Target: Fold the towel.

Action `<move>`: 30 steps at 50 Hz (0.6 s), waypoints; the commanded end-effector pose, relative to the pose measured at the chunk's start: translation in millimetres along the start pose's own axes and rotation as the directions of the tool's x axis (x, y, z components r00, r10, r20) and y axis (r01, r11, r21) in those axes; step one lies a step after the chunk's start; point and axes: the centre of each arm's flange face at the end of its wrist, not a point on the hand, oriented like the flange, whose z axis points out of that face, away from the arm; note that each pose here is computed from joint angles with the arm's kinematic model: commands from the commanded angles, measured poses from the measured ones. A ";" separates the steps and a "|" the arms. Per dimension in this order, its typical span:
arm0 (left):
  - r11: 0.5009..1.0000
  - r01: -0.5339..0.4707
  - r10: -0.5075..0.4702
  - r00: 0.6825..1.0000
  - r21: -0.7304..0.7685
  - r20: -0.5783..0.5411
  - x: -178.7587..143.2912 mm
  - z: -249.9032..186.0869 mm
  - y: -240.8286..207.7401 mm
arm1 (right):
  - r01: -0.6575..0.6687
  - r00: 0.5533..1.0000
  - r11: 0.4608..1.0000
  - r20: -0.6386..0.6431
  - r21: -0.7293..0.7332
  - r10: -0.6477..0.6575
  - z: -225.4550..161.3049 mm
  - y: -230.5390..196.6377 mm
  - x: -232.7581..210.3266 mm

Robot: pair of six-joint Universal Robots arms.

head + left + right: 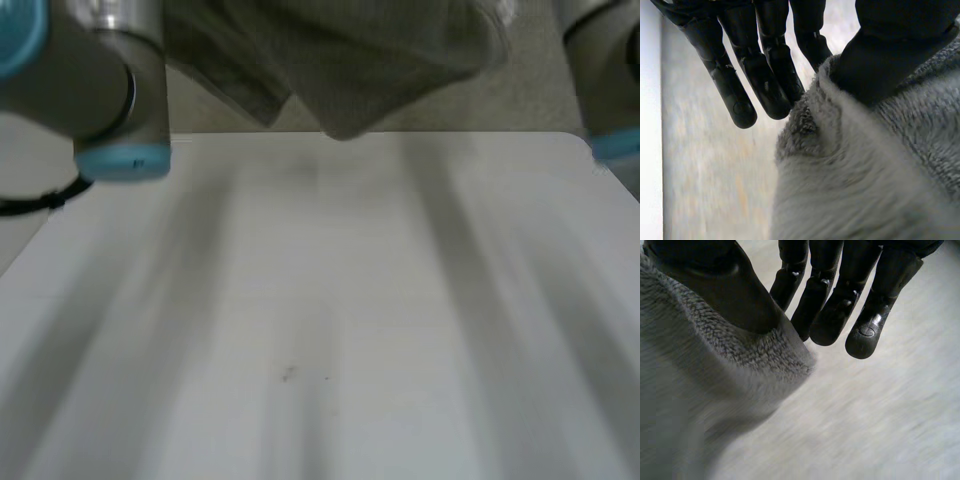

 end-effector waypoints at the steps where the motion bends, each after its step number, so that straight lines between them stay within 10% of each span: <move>1: 0.947 -0.091 0.073 0.995 -0.307 -0.069 -17.3 -67.1 80.8 | -0.001 0.947 0.899 0.290 -0.437 0.142 -74.6 68.6 -57.5; 15: 0.669 -0.211 0.012 0.962 -0.713 -0.273 -22.6 -226.3 166.2 | 0.223 0.792 0.621 0.511 -0.752 0.334 -215.1 159.9 -134.5; 30: 0.677 -0.205 0.014 0.964 -0.707 -0.266 -29.6 -235.3 138.3 | 0.161 0.846 0.737 0.477 -0.656 0.239 -197.7 134.3 -113.1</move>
